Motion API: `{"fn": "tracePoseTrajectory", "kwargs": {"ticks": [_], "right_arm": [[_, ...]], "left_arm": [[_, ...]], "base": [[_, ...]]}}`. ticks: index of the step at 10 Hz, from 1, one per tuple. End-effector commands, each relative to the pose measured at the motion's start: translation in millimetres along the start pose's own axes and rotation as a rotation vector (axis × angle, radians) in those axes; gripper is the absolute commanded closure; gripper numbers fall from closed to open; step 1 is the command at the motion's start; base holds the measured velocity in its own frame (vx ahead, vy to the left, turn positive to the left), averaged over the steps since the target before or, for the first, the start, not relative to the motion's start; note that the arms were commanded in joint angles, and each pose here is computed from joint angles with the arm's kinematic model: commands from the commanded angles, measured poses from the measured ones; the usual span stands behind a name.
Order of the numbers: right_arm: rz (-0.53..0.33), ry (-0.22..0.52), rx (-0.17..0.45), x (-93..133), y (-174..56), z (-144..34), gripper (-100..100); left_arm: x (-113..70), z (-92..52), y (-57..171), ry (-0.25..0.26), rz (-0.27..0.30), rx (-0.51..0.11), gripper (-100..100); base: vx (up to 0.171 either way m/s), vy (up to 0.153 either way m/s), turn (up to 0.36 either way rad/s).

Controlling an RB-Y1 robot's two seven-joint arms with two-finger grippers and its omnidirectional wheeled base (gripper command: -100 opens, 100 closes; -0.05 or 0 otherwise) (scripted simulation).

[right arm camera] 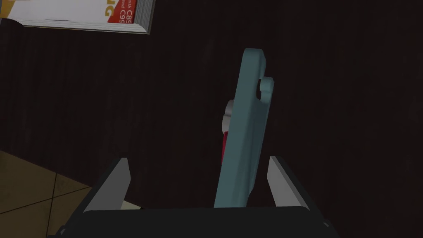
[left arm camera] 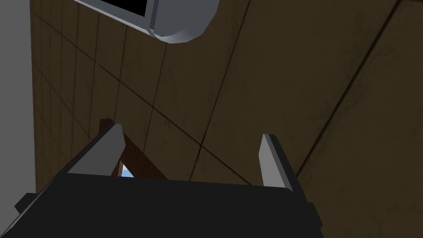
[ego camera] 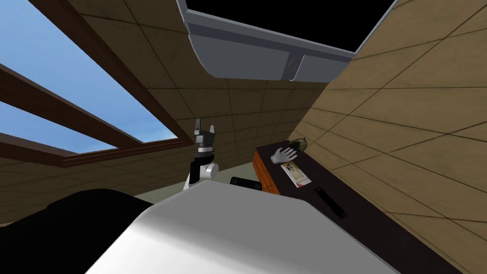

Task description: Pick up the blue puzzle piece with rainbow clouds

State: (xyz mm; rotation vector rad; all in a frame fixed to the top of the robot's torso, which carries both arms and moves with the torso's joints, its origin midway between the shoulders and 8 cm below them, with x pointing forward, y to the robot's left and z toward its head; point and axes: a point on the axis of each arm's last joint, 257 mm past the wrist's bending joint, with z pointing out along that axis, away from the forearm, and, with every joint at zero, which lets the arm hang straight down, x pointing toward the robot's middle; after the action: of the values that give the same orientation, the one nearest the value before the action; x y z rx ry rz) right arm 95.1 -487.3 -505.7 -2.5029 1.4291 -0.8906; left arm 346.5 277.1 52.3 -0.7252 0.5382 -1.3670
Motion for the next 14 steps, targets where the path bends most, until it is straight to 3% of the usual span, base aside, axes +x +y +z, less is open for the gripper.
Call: {"fn": "tracePoseTrajectory", "kwargs": {"ticks": [1,4,5,6,9,10,14], "right_arm": [[-0.04,-0.034,0.011,-1,-9,15.2,-100],[-0.087,-0.045,0.06,12,-43,38.1,-100],[-0.125,-0.078,0.052,11,-44,45.3,-100],[-0.132,-0.063,0.082,20,-63,52.6,-100],[-0.222,-0.102,0.085,32,-82,71.7,-100],[-0.227,-0.088,0.112,41,-101,77.1,-100],[-0.325,-0.096,0.124,68,-134,95.9,-100]], "left_arm": [[0.0,0.0,0,0.0,0.0,0.0,0],[-0.1,0.0,0,0.0,0.0,0.0,0],[0.0,0.0,0,0.0,0.0,0.0,0],[0.0,0.0,0,0.0,0.0,0.0,0],[0.0,0.0,0,0.0,0.0,0.0,0],[-0.1,0.0,0,0.0,0.0,0.0,0],[0.0,0.0,0,0.0,0.0,0.0,0]], "base": [[0.007,0.011,-0.364],[0.007,0.027,-0.224],[0.014,0.05,-0.33],[0.006,0.037,-0.218],[0.009,0.035,-0.259],[0.005,0.029,-0.257],[0.002,0.019,-0.26]]}}
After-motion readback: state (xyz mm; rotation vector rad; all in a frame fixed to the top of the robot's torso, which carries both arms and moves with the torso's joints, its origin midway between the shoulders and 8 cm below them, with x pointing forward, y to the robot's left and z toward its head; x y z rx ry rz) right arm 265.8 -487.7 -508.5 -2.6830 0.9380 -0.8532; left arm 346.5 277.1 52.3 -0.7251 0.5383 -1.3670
